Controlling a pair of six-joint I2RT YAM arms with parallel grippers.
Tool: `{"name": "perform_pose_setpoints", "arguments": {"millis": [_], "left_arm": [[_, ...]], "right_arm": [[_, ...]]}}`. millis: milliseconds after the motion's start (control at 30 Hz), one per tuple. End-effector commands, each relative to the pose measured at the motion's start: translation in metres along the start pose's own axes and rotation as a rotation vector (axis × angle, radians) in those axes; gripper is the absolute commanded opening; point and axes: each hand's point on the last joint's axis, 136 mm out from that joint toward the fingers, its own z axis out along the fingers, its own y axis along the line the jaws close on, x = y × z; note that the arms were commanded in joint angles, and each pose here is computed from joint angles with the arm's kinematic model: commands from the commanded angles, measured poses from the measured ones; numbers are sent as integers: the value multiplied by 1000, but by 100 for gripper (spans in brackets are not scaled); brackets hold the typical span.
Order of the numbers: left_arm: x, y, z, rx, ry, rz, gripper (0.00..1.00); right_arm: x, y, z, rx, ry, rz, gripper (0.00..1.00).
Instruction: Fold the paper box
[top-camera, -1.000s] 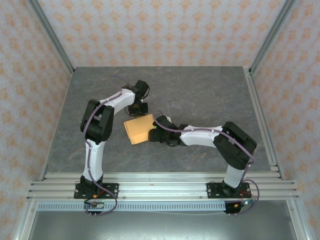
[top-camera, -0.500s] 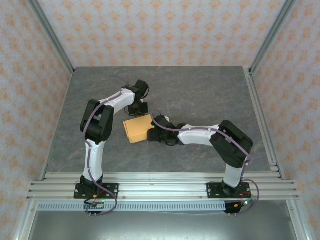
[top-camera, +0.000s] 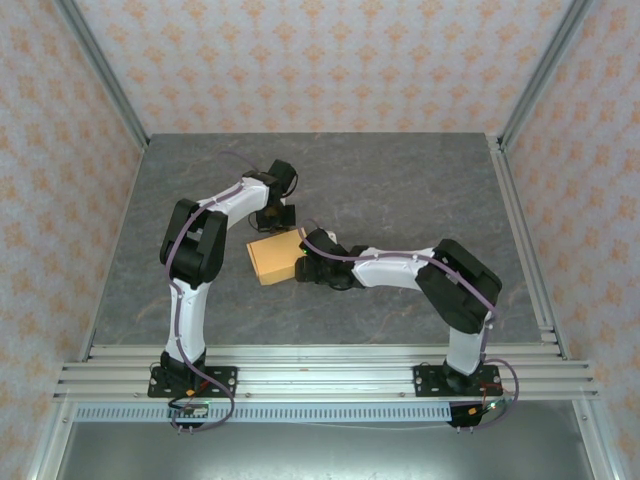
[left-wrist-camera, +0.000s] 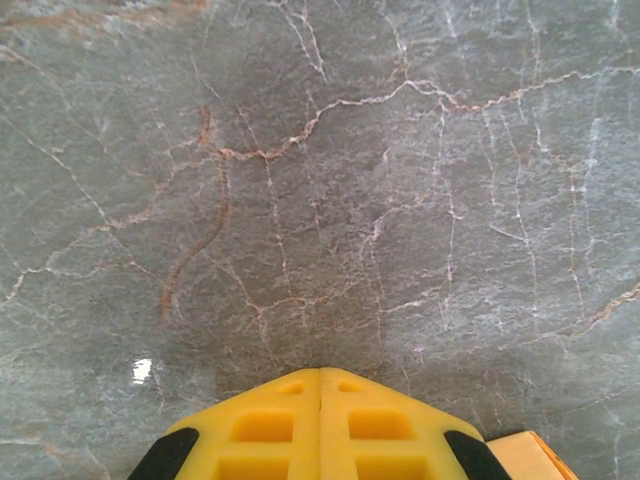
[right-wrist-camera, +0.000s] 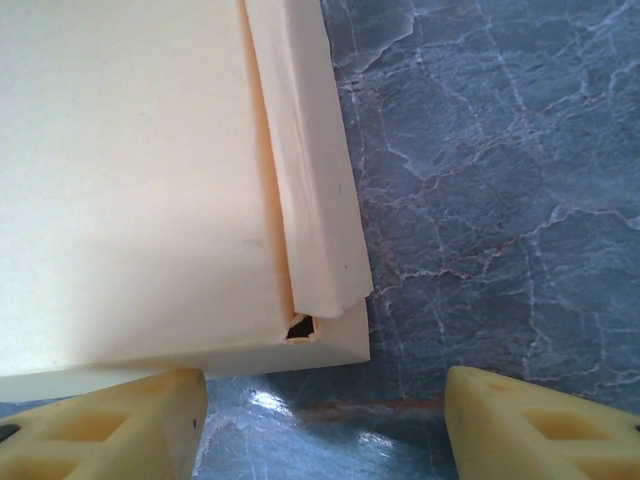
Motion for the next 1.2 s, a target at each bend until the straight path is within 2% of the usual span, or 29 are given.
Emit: {"name": "perform_pose_setpoints", "arguments": {"millis": [0, 200, 300, 567, 800, 1033, 1167], "left_arm": [[31, 3, 36, -9, 115, -3, 0], [33, 3, 37, -8, 119, -5, 0], [36, 0, 38, 2, 125, -11, 0], [41, -13, 36, 43, 126, -11, 0], [39, -38, 32, 110, 109, -20, 0], [17, -86, 23, 183, 65, 12, 0], [3, -97, 16, 188, 38, 21, 0]], "right_arm": [[-9, -2, 17, 13, -52, 17, 60], [-14, 1, 21, -19, -89, 67, 54], [-20, 9, 22, -46, -107, 103, 47], [-41, 10, 21, -24, -188, 203, 45], [-53, -10, 8, 16, -245, 226, 46], [-40, -33, -7, 48, -266, 217, 46], [-33, -42, -19, 60, -267, 188, 47]]}}
